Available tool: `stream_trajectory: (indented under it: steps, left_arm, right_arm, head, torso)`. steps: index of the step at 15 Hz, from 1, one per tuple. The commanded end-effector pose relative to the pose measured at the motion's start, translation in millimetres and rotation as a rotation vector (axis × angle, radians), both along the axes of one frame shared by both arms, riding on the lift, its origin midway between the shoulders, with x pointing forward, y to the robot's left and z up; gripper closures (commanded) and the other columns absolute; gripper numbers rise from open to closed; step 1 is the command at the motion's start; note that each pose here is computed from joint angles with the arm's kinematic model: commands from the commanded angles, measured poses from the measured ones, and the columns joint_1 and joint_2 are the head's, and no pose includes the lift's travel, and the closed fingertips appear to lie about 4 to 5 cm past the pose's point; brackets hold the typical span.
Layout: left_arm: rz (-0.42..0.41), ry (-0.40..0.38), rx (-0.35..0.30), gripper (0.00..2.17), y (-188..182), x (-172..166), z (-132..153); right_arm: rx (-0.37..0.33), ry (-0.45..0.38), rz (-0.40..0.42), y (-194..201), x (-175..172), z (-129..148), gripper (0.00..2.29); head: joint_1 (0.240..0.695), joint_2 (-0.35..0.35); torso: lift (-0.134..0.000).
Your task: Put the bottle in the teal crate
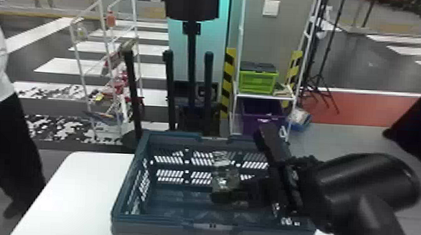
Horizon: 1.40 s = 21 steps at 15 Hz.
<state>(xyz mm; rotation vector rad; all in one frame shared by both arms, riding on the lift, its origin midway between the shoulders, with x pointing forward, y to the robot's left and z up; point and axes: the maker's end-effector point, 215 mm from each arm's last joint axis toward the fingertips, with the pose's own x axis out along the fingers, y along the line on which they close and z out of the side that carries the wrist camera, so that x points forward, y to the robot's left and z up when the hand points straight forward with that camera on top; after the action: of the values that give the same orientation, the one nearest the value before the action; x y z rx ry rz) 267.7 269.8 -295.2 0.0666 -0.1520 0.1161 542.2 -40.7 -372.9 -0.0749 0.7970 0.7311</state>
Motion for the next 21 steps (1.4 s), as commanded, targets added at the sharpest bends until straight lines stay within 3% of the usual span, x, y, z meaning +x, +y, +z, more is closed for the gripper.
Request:
stream_trajectory:
  steps: [1, 6, 12, 21]
  left_arm:
    - [0.002, -0.004, 0.0, 0.14, 1, -1, 1]
    - [0.006, -0.021, -0.001, 0.14, 3, -6, 4]
    - [0.01, -0.03, 0.003, 0.14, 7, -9, 8]
    - [0.01, -0.052, 0.005, 0.14, 7, -16, 14]
  right_arm:
    - [-0.014, 0.048, 0.024, 23, 8, -10, 2.08]
    - [-0.032, 0.08, 0.056, 56, 25, -36, 2.08]
    - [-0.091, 0.068, 0.033, 32, 55, -62, 2.08]
    - [-0.115, 0.128, 0.016, 16, 54, -89, 2.07]
  head:
    - [0.499, 0.0]
    - [0.499, 0.0]
    - [0.499, 0.0]
    - [0.499, 0.0]
  torso:
    - [0.0]
    - [0.0]
    - [0.0]
    - [0.0]
